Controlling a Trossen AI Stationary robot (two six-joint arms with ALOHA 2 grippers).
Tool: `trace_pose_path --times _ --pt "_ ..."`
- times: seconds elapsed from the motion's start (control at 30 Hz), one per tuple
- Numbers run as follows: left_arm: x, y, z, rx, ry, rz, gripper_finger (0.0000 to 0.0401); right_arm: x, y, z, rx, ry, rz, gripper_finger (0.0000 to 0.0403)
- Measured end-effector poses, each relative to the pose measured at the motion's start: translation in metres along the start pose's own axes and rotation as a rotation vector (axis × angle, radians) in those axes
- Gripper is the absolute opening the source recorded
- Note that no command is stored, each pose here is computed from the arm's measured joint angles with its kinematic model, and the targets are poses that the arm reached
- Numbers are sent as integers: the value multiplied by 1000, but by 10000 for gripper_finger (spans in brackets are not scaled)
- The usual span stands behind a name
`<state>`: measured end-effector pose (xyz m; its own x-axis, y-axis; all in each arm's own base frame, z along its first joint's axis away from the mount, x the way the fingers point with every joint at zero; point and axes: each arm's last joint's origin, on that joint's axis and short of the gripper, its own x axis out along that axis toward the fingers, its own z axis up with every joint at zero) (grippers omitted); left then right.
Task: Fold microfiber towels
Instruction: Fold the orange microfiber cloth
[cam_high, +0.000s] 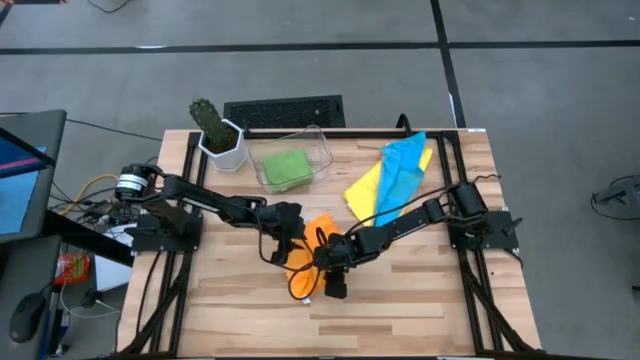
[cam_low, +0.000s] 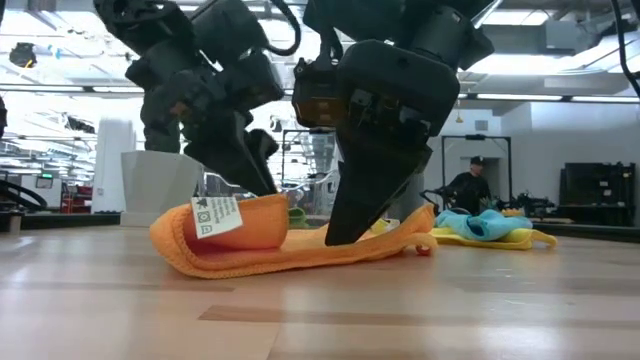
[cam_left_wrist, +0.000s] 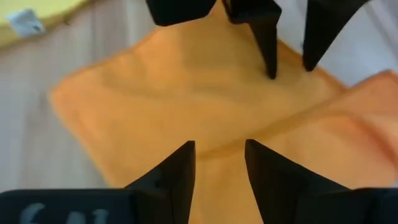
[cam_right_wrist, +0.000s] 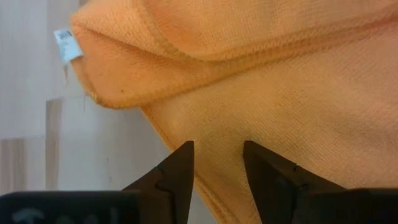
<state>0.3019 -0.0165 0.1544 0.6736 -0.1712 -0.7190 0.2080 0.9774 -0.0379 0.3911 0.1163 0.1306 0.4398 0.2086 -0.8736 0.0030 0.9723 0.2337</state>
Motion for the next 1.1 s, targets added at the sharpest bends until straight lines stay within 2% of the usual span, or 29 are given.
trace_pose_path --times 0.07,0.13,0.27,0.53,0.63,0.87,1.1 --pt "-1 2 0 45 2 40 133 0 0 1 -4 -10 4 164" --pt "2 5 -3 63 24 30 133 0 0 1 -5 -11 4 164" --pt "12 7 -13 31 69 -42 133 0 0 1 -12 -12 4 164" --pt "19 10 -18 24 95 -20 128 0 0 1 -43 -12 4 164" --pt "19 9 -18 13 97 -25 106 0 0 1 -49 -12 4 164" --pt "19 9 -18 -6 98 -25 11 0 0 1 -56 -12 4 164" --pt "14 9 -8 -83 87 -21 3 0 0 1 -56 -10 3 164"
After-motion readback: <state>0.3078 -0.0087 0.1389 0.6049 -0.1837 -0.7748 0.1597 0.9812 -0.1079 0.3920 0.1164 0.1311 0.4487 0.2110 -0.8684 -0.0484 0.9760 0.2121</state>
